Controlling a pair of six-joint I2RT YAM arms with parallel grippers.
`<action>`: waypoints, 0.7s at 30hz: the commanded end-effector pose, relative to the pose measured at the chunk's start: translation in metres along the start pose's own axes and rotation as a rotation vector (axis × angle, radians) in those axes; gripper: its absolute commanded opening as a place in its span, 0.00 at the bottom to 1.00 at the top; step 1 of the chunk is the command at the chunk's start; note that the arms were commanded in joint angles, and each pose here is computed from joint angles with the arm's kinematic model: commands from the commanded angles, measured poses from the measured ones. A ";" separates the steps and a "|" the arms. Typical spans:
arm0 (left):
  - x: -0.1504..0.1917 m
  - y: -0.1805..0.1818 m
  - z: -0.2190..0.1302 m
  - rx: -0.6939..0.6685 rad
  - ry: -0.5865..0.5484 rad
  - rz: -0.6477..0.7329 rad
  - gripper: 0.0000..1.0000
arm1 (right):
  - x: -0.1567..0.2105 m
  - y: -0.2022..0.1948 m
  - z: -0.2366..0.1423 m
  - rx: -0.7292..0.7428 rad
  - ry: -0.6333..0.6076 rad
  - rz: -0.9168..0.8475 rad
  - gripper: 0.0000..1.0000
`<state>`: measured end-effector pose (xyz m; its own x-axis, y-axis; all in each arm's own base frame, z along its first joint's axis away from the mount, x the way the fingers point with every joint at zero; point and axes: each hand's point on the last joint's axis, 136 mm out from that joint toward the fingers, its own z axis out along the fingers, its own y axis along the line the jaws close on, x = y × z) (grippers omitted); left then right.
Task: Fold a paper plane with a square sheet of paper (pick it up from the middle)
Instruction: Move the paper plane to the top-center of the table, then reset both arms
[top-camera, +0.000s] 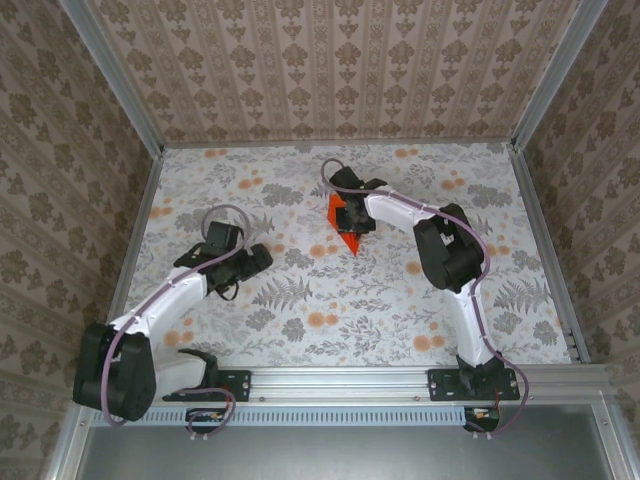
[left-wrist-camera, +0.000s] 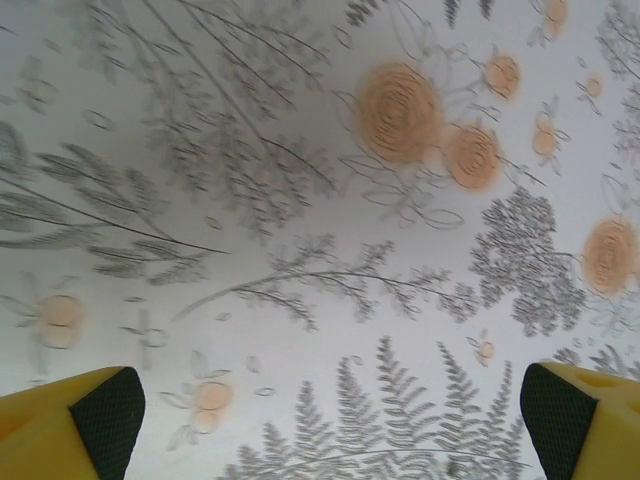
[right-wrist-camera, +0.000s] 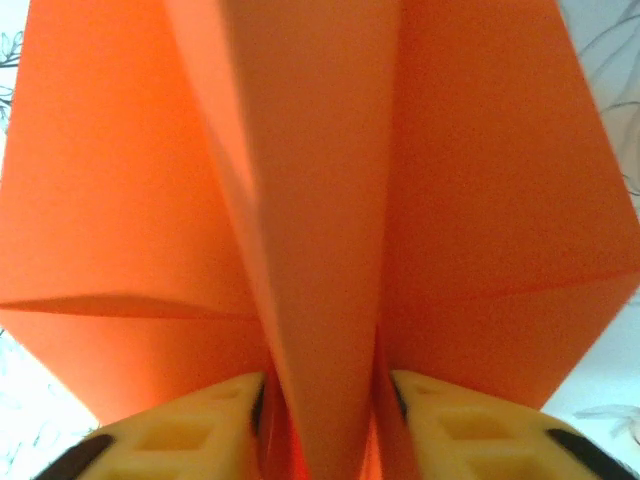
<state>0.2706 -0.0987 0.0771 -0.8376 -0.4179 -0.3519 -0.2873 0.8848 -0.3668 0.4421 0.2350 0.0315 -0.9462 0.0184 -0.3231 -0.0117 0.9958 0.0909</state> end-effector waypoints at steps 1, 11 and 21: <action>-0.039 0.016 -0.026 -0.108 -0.129 0.052 1.00 | -0.032 -0.001 -0.070 -0.016 -0.130 0.043 0.45; -0.121 0.079 -0.060 -0.324 -0.370 0.070 1.00 | -0.061 -0.067 -0.171 0.078 -0.447 0.155 0.81; -0.146 0.100 -0.059 -0.326 -0.584 0.122 1.00 | -0.004 -0.240 -0.223 0.416 -0.778 0.364 1.00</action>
<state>0.3223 0.0534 0.1302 -0.5717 -0.3403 -0.7465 -0.4206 0.9028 -0.0895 0.3836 0.0163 0.2076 -0.5135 0.2620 -0.8172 0.4005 0.9153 0.0418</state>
